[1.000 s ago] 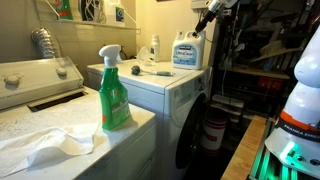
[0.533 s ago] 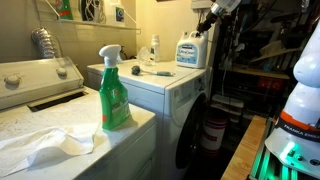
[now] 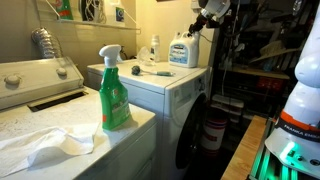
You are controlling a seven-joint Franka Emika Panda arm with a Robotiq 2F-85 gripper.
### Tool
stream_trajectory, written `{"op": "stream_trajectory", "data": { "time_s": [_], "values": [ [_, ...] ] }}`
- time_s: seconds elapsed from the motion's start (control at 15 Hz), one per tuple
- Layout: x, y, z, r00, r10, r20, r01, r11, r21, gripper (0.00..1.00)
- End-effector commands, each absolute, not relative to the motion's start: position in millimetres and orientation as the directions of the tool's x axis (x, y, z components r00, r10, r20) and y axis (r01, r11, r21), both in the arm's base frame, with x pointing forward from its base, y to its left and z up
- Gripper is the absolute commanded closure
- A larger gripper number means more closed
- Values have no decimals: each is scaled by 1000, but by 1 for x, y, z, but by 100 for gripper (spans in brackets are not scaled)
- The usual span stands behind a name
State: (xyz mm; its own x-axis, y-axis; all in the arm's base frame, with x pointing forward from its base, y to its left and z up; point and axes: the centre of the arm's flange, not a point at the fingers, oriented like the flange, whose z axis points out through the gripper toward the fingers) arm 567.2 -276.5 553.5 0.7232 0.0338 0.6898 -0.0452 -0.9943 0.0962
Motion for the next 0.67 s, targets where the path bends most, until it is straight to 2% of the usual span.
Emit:
{"op": "stream_trajectory", "data": {
  "time_s": [0.0,0.6],
  "values": [
    [580,-289,575,693,84,716,-55,-984,169,93],
    [578,-300,571,703,219,676,33,-960,277,93]
  ]
}}
